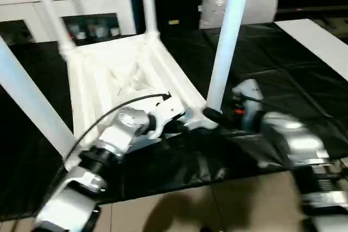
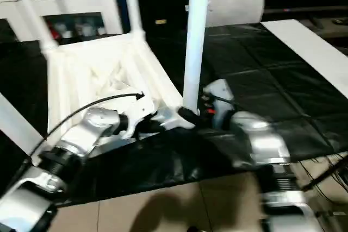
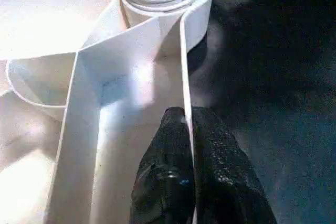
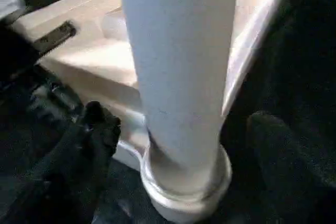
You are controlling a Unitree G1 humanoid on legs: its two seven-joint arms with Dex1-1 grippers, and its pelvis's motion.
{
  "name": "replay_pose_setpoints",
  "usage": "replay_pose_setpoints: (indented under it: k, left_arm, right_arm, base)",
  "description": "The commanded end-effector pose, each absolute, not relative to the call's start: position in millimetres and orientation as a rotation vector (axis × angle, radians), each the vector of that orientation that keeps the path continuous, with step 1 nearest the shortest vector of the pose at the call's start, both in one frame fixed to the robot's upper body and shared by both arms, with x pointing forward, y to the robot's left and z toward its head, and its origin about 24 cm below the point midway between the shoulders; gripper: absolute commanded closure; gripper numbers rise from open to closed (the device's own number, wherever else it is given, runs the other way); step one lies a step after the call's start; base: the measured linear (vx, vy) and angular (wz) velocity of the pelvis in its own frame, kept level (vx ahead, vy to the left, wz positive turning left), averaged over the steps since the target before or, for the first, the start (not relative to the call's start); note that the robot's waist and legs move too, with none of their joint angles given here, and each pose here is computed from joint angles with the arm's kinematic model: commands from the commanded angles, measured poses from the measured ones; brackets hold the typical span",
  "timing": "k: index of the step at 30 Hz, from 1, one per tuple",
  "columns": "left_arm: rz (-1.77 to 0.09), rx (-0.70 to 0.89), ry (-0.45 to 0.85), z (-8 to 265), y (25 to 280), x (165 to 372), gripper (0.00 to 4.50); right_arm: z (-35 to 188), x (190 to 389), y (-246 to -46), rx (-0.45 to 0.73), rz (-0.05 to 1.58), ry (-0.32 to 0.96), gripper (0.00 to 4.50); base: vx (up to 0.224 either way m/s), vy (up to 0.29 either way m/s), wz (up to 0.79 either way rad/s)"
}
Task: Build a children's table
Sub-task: Rotate leg to tighten
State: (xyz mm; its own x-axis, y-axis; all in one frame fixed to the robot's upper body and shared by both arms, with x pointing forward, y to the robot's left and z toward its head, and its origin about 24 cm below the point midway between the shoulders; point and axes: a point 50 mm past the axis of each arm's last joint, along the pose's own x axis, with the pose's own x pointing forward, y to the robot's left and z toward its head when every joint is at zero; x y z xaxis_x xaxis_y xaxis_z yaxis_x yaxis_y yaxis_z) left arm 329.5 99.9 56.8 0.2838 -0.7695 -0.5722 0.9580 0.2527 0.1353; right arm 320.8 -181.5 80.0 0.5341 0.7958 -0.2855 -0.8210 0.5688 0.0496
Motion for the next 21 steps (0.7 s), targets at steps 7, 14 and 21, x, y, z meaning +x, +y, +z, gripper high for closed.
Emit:
replay_pose_setpoints:
  k: [7, 14, 21]
  left_arm:
    - [-1.525, 0.639, 0.396, 63.8, 105.8, 312.8, 4.50]
    - [-1.695, 0.675, 0.407, 65.2, 112.5, 301.6, 4.50]
    - [-1.695, 0.681, 0.395, 64.3, 108.9, 302.0, 4.50]
  right_arm:
    - [82.9, 307.3, -186.1, -0.094, 1.285, 0.351, 0.72]
    - [81.0, 300.0, -183.0, -0.122, 1.440, 0.394, 1.26]
    - [74.7, 300.8, -173.4, -0.157, 1.451, 0.366, 1.88]
  base:
    - [0.000, 0.000, 0.00]
    - [0.000, 0.000, 0.00]
    - [0.000, 0.000, 0.00]
